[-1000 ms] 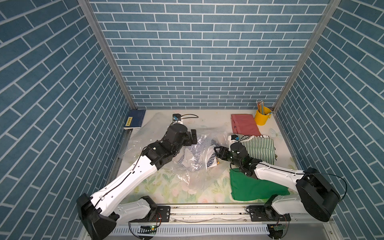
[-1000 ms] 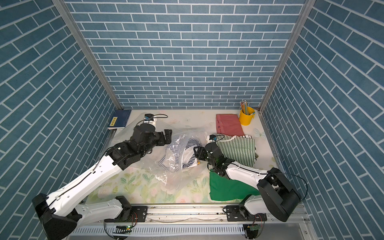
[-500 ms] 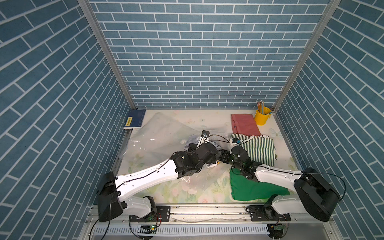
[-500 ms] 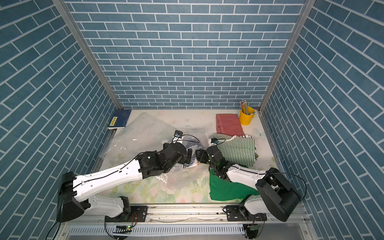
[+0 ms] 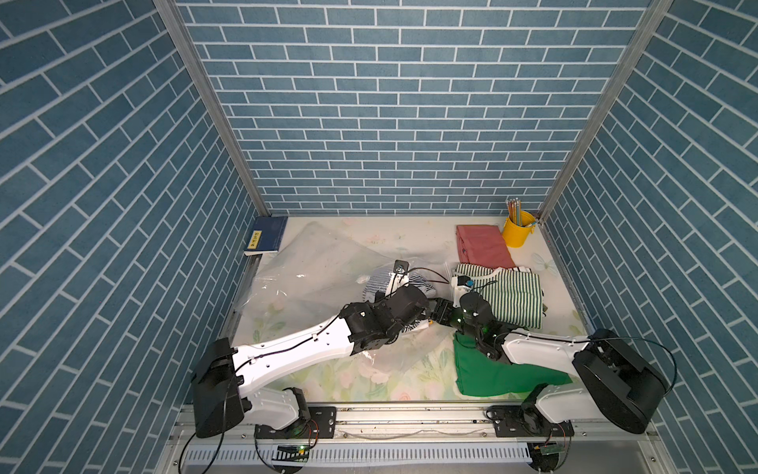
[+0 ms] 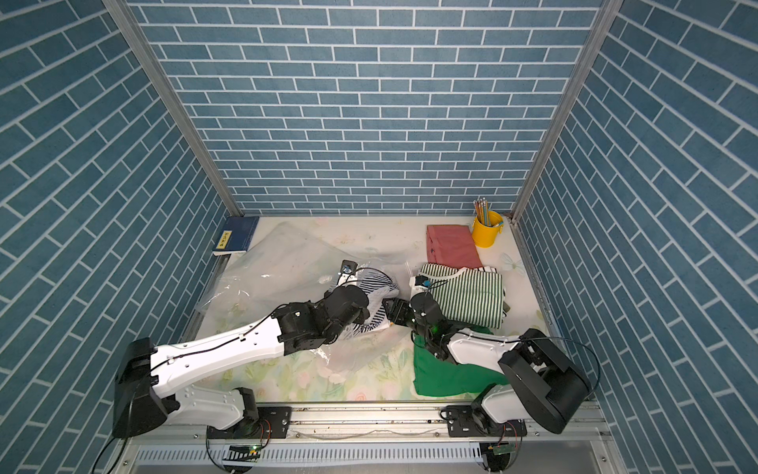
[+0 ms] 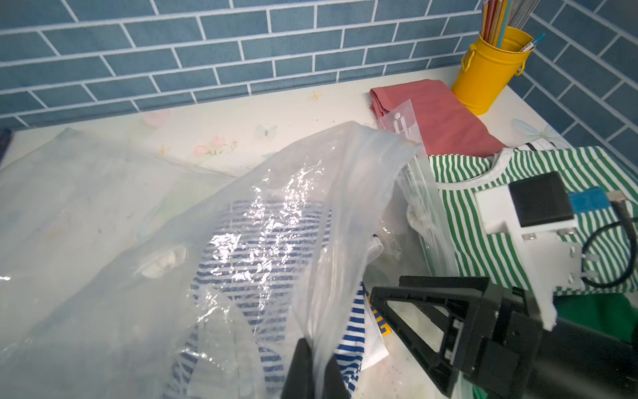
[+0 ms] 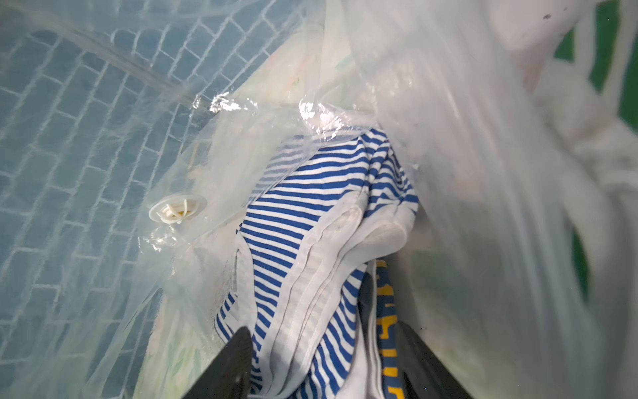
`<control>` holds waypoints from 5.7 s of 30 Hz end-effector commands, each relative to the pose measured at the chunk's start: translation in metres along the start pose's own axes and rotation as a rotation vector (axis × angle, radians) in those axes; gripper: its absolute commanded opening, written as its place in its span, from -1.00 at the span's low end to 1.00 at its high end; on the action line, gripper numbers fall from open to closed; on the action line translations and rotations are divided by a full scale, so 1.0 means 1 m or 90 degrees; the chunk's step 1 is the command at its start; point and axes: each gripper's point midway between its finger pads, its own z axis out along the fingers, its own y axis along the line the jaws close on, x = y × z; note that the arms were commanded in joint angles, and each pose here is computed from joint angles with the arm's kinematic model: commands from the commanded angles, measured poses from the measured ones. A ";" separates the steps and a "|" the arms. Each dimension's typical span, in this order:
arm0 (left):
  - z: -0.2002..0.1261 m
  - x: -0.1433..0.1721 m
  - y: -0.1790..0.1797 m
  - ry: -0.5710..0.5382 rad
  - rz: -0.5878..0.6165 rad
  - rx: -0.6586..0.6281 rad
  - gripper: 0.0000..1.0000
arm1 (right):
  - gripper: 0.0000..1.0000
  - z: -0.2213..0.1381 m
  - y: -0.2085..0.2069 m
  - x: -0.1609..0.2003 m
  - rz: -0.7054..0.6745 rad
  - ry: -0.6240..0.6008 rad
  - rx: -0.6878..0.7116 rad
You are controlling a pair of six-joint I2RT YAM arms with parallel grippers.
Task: Take the tank top out of the vacuum bag
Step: Take out the tank top from the vacuum bag.
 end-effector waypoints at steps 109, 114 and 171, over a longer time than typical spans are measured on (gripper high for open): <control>-0.005 0.054 0.017 -0.018 0.029 0.089 -1.00 | 0.09 0.032 0.071 0.067 0.108 0.109 -0.143; -0.006 0.053 0.018 -0.021 0.025 0.090 -1.00 | -0.82 0.043 0.091 0.054 0.105 0.105 -0.188; -0.005 0.053 0.022 -0.030 0.030 0.076 -1.00 | 0.23 0.011 0.030 0.074 0.194 0.076 -0.121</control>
